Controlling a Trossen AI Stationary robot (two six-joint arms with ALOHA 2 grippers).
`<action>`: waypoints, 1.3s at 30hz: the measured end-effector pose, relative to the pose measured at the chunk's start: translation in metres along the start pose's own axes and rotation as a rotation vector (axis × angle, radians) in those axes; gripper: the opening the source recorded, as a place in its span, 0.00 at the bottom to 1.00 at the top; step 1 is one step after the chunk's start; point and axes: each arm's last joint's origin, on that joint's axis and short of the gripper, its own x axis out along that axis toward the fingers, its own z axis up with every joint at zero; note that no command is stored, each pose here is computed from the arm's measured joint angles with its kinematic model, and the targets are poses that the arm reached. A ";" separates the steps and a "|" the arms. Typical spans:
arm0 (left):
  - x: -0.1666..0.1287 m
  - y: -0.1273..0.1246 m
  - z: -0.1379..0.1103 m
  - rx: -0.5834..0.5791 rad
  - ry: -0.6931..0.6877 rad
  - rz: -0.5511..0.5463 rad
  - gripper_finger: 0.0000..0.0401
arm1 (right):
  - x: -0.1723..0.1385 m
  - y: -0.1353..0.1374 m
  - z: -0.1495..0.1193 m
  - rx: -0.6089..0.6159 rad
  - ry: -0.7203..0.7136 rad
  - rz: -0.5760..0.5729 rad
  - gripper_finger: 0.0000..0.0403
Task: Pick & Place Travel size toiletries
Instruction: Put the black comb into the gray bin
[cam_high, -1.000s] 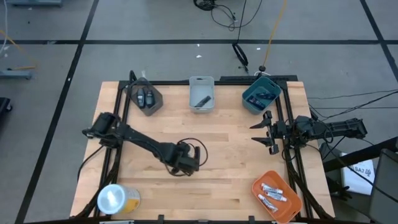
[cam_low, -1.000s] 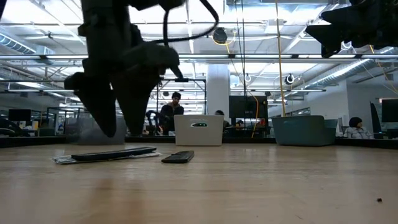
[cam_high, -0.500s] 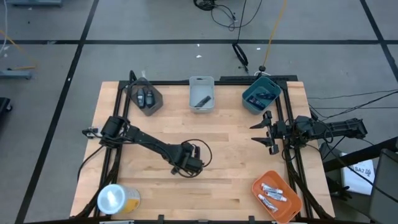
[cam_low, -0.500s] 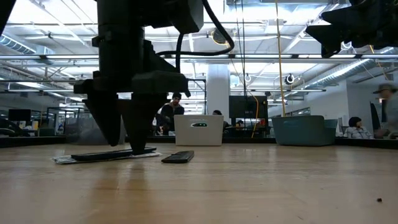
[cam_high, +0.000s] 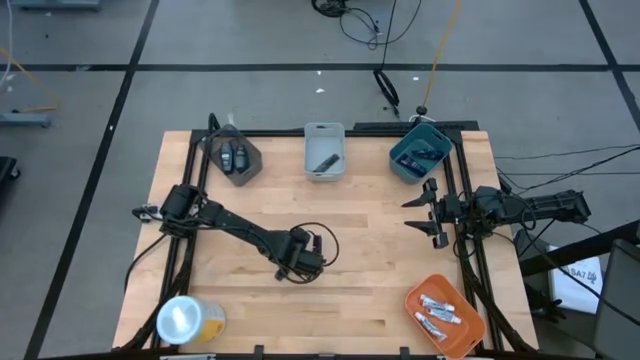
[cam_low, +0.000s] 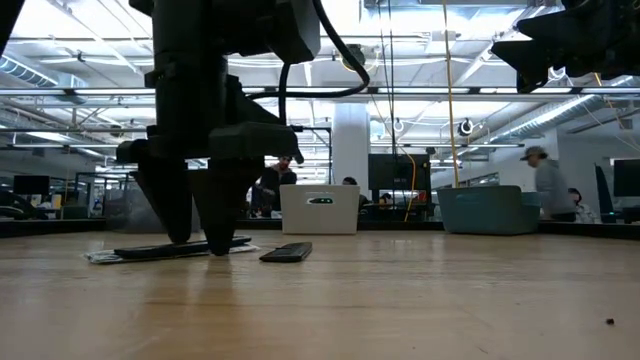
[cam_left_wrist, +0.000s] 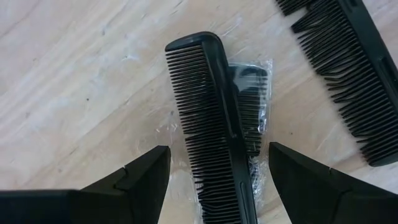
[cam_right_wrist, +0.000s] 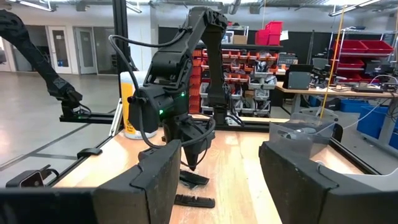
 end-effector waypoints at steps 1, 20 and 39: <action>0.000 0.000 0.000 0.003 -0.003 0.001 0.68 | 0.000 0.000 0.000 0.000 0.000 0.000 0.52; 0.002 -0.001 0.001 0.072 -0.007 -0.003 0.22 | 0.000 0.000 0.000 0.000 0.002 0.000 0.52; -0.013 0.005 0.001 0.102 -0.027 -0.024 0.22 | 0.000 0.000 0.000 0.000 0.002 0.000 0.52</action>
